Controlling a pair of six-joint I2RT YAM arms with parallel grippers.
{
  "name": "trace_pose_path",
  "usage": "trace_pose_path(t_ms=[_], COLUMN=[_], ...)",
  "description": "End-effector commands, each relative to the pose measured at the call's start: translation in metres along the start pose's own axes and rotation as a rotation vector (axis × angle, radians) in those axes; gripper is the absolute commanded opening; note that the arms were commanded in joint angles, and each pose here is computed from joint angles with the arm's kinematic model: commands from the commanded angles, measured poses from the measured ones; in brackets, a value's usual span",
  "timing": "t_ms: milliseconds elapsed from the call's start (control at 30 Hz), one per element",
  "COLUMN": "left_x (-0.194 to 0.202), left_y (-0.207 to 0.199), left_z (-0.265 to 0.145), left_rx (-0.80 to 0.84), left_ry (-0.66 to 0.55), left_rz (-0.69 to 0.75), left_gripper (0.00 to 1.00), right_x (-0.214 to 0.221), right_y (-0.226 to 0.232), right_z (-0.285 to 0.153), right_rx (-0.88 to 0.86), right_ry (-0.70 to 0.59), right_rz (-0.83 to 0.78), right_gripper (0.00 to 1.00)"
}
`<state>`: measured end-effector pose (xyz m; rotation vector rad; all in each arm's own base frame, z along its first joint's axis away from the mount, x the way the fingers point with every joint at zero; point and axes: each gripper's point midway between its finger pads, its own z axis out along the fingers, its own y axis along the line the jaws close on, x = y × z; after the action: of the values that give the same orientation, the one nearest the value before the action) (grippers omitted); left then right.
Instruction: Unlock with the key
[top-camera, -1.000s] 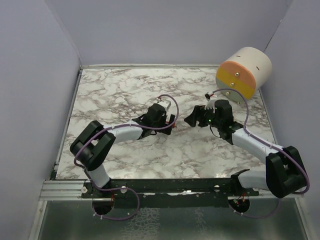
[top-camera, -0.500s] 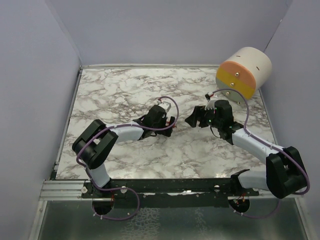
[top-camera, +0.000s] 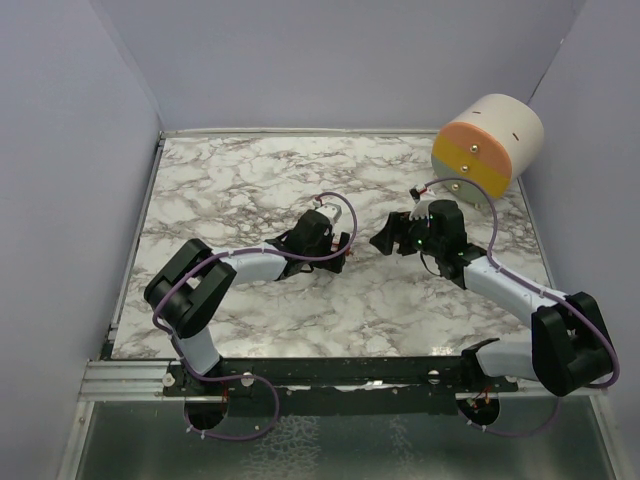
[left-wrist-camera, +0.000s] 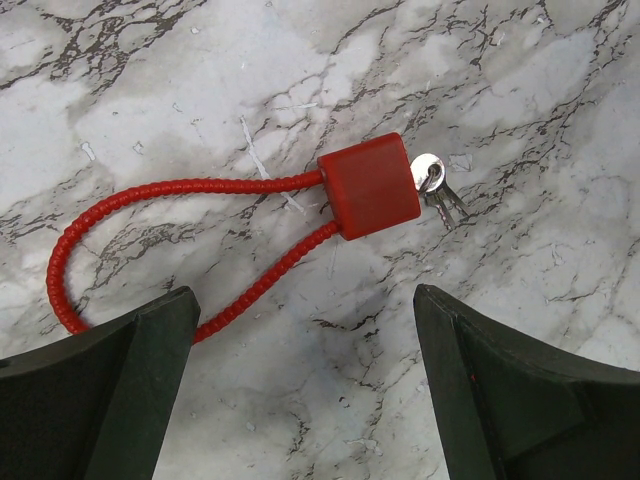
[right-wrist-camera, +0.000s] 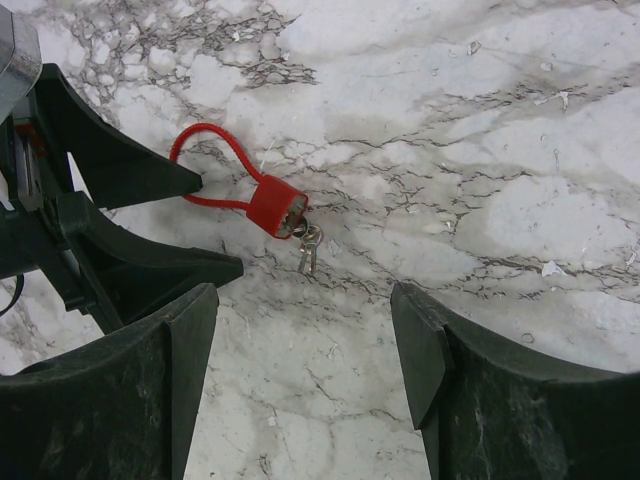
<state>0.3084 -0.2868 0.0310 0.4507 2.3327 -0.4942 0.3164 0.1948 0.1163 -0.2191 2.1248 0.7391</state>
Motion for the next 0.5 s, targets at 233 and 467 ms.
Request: trace_pose_path(t_ms=[233, 467], left_x=[0.015, 0.023], left_y=[0.0, -0.004], left_z=[0.0, -0.003], left_rx=[0.015, 0.042], left_ry=[0.039, 0.058], left_rz=[-0.014, -0.042], left_gripper=[0.92, 0.86], right_x=[0.007, 0.006], right_y=[-0.005, -0.007], right_z=[0.003, 0.004], right_rx=[0.02, 0.031], right_ry=[0.022, 0.019], right_rz=[-0.016, -0.012], right_gripper=[0.71, 0.71])
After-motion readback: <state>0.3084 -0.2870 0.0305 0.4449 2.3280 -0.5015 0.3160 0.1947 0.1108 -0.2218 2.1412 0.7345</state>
